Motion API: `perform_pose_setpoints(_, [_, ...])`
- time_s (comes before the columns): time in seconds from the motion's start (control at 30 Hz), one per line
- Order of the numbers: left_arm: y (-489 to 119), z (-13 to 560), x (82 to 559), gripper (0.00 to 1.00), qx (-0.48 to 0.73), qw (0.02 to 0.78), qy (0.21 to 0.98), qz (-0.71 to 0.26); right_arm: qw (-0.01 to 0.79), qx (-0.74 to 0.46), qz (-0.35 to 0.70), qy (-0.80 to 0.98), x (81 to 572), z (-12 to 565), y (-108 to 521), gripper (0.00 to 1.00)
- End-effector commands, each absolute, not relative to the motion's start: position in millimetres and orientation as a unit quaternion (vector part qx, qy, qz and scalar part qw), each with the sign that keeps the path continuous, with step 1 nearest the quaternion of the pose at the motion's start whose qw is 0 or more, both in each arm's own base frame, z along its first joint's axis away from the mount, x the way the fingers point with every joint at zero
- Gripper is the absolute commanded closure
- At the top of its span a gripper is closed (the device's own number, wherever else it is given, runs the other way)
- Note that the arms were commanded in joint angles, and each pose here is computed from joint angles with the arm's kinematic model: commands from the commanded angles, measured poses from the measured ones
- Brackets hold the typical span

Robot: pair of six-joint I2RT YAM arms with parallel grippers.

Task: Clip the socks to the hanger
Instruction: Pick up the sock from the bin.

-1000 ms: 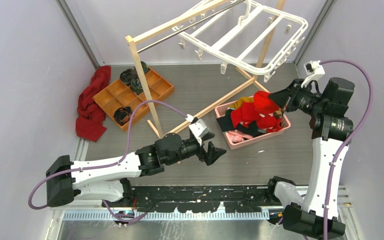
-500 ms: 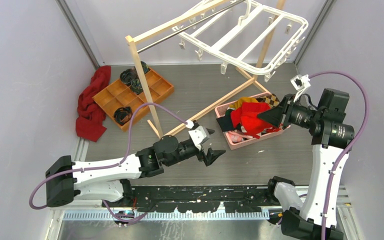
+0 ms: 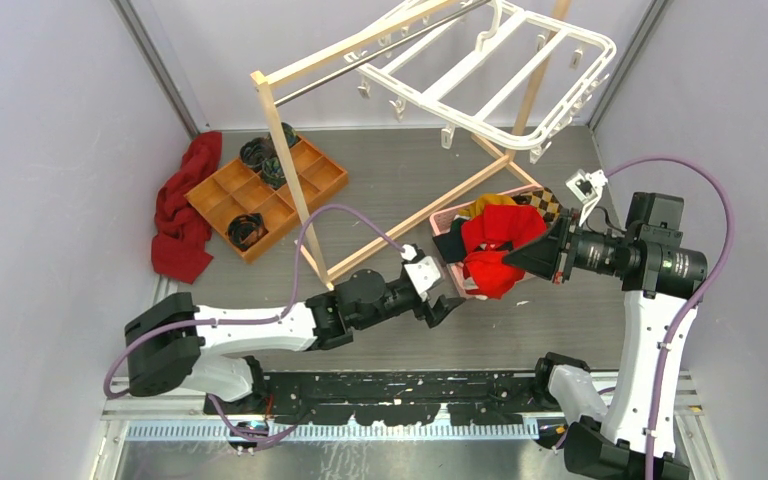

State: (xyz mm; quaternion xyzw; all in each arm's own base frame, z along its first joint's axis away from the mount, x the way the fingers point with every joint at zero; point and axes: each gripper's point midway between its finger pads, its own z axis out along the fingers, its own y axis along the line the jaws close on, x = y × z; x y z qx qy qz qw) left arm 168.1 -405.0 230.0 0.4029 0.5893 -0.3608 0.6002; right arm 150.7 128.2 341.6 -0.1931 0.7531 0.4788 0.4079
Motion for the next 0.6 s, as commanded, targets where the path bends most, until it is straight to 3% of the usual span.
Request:
perform_pose_setpoints(0.0, [-416.6, 277.1, 180.1, 0.25, 0.367, 0.646, 0.546, -0.388, 0.412, -0.218, 0.497, 0.732, 136.5, 349.7, 136.0, 0.99])
perform_pose_setpoints(0.47, [-453.1, 274.1, 167.9, 0.39, 0.376, 0.606, 0.524, -0.466, 0.408, -0.217, 0.501, 0.732, 136.6, 345.3, 136.3, 0.99])
perform_pose_setpoints(0.57, [-458.6, 276.4, 164.3, 0.50, 0.380, 0.600, 0.516, -0.479, 0.408, -0.216, 0.499, 0.733, 137.2, 344.5, 135.8, 0.99])
